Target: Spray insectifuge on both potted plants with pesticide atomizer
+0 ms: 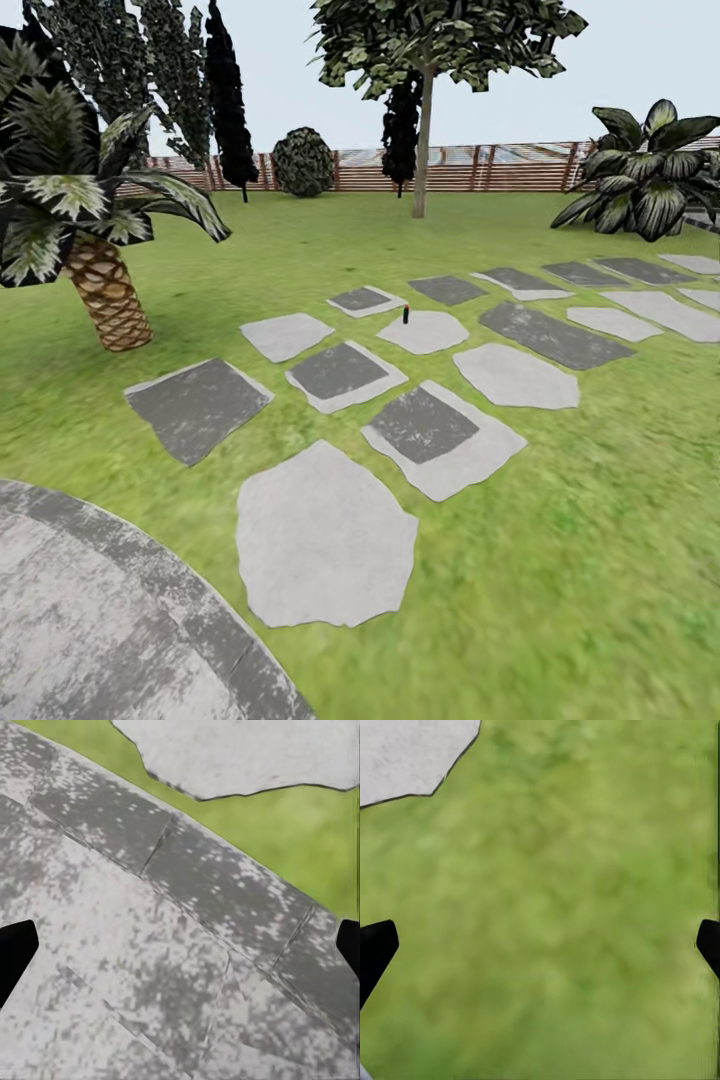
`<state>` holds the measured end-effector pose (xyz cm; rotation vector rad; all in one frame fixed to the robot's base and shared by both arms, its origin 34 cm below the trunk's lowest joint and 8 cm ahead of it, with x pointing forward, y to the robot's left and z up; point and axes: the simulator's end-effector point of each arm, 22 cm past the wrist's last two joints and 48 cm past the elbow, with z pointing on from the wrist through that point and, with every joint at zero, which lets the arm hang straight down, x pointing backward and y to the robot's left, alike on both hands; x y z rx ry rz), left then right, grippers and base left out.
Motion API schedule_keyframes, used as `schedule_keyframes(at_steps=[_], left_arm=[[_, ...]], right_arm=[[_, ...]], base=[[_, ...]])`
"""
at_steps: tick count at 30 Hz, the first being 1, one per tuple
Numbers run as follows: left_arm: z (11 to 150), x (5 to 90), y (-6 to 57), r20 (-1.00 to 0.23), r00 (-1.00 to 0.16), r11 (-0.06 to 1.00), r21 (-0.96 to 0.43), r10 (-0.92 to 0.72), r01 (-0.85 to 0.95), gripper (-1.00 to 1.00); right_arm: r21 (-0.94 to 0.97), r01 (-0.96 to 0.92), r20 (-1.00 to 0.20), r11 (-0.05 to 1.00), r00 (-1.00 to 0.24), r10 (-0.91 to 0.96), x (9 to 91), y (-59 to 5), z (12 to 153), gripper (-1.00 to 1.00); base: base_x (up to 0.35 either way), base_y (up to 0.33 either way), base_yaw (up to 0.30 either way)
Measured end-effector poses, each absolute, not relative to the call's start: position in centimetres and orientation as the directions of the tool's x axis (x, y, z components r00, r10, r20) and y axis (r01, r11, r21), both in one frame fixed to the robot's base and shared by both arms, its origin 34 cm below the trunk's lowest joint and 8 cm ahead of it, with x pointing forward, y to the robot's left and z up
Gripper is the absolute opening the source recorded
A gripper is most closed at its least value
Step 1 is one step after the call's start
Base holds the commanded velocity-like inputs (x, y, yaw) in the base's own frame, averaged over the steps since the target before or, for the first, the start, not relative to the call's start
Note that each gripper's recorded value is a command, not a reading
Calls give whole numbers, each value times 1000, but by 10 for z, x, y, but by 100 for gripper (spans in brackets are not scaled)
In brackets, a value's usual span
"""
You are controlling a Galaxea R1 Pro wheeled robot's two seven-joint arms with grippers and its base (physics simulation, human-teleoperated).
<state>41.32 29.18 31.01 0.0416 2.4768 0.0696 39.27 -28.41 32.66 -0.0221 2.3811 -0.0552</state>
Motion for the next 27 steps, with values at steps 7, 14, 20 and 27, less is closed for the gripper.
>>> schedule_keyframes(at_steps=[7, 14, 20, 27], left_arm=[[310, 413, 295, -615, -787, 998, 65, 48, 11, 100], [310, 413, 294, -614, -788, 998, 63, 48, 11, 100], [310, 413, 296, -614, -788, 998, 65, 43, 5, 100], [310, 413, 297, -614, -788, 998, 66, 45, 6, 100]], right_arm=[[-43, -1, -687, 999, -726, -31, 392, -282, 326, 100], [-45, 0, -690, 999, -723, -31, 393, -283, 327, 100], [-46, 2, -689, 999, -725, -31, 393, -284, 327, 100], [-46, 3, -688, 999, -725, -30, 393, -284, 327, 100]], base=[[289, -195, -2], [289, -195, 0], [289, -195, 0], [289, -195, 0]])
